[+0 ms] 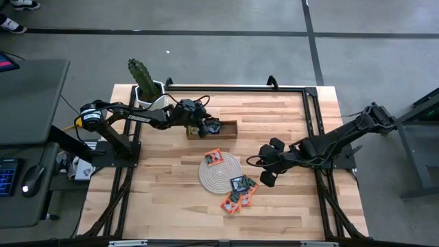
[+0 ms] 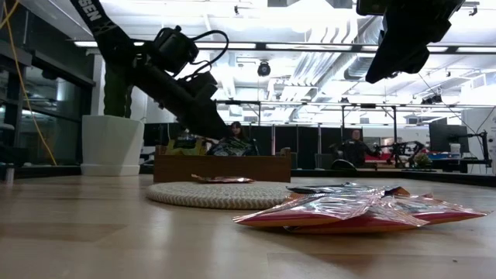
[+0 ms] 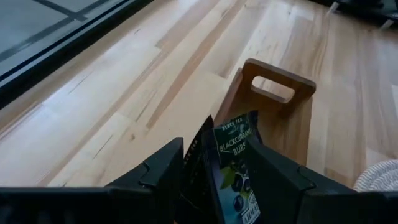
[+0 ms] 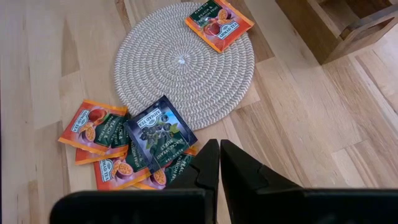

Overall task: Pick & Place Tea
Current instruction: Put the purple tea bag into the middle section of the wooden organizer

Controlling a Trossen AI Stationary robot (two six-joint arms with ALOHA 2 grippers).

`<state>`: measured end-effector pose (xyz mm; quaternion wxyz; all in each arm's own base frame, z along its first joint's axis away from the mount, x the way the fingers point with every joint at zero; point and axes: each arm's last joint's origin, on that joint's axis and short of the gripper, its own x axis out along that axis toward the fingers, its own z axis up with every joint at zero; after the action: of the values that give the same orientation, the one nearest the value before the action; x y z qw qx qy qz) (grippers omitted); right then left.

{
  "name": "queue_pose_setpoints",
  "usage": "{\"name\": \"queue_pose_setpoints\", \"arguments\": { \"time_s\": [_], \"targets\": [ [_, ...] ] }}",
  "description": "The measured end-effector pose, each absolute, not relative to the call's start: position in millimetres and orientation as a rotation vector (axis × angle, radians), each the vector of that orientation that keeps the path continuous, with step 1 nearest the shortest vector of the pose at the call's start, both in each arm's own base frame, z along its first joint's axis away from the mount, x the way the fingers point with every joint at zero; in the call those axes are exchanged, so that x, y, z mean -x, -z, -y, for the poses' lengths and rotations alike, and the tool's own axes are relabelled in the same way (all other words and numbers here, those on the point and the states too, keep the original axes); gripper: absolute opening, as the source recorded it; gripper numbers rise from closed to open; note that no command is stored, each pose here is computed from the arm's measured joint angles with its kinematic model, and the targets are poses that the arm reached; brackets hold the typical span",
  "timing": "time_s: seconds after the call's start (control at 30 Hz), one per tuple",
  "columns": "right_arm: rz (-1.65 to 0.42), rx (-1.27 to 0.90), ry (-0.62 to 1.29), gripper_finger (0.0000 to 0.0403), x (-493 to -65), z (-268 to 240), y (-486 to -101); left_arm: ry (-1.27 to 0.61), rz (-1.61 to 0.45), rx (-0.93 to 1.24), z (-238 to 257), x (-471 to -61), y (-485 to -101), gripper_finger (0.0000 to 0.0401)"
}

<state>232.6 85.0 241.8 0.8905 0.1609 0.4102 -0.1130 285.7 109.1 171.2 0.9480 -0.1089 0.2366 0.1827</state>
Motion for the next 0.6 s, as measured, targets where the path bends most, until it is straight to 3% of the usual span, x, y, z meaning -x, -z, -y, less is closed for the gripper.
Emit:
{"name": "queue_pose_setpoints", "arguments": {
  "time_s": [0.6],
  "targets": [
    [-0.850,-0.333,0.237,0.0012,-232.6,-84.9,-241.9,-0.354,-0.487,0.273,-108.6,-286.9,-167.2,0.0166]
  ]
}}
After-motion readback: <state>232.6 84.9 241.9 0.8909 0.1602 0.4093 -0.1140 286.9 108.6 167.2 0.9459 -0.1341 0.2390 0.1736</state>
